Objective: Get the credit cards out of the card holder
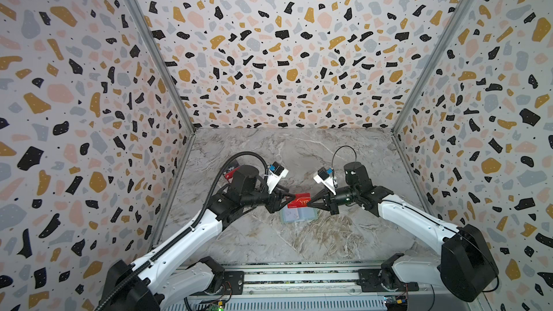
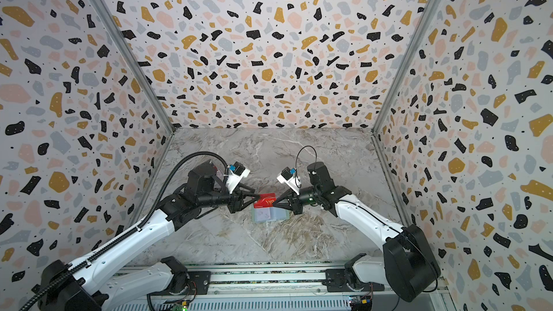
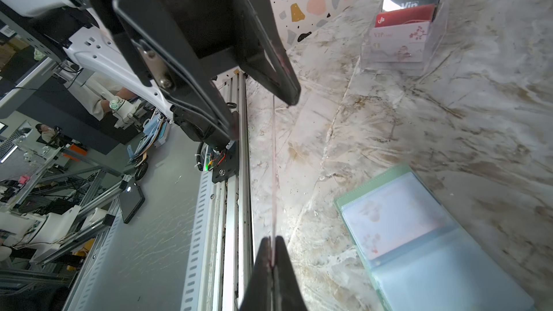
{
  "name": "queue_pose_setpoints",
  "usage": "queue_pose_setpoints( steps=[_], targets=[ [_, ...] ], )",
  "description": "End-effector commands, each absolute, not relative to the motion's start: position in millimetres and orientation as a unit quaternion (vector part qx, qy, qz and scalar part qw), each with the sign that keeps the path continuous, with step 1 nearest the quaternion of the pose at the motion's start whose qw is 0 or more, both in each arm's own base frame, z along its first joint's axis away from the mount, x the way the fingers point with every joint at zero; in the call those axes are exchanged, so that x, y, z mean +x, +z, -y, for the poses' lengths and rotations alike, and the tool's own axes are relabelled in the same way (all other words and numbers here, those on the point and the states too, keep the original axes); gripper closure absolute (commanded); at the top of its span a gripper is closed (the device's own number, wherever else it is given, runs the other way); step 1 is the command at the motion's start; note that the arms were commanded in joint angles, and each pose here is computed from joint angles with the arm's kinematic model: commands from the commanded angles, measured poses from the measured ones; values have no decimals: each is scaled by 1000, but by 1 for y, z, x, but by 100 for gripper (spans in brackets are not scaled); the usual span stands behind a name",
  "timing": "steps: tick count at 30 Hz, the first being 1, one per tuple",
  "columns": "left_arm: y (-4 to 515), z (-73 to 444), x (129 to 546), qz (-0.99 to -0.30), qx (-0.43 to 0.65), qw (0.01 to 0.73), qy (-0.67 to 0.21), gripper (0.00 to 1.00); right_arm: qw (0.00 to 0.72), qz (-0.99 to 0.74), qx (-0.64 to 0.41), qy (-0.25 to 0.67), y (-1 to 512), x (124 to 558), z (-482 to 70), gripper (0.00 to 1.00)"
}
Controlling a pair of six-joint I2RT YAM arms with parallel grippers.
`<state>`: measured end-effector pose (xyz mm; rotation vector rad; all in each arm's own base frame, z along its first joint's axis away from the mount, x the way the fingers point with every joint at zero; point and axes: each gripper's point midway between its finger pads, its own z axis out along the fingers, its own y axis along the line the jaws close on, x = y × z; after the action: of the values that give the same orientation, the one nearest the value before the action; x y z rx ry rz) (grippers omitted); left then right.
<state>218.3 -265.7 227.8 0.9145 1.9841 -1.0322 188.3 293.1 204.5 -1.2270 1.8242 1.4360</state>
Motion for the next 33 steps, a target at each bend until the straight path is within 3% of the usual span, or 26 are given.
queue_pose_setpoints(
  steps=[1, 7, 16, 33],
  targets=[
    [242, 270, 215, -749, 376, 359, -411, 59, 253, -655, -473, 533, 213, 184, -297, 100],
    [237, 270, 213, -753, 376, 348, -414, 67, 248, -654, -477, 533, 211, 187, -302, 100],
    [234, 269, 211, -752, 377, 344, -417, 71, 244, -654, -479, 533, 206, 189, -306, 100],
    [223, 269, 207, -756, 405, 318, -403, 72, 237, -644, -499, 529, 209, 182, -306, 100]
  ],
)
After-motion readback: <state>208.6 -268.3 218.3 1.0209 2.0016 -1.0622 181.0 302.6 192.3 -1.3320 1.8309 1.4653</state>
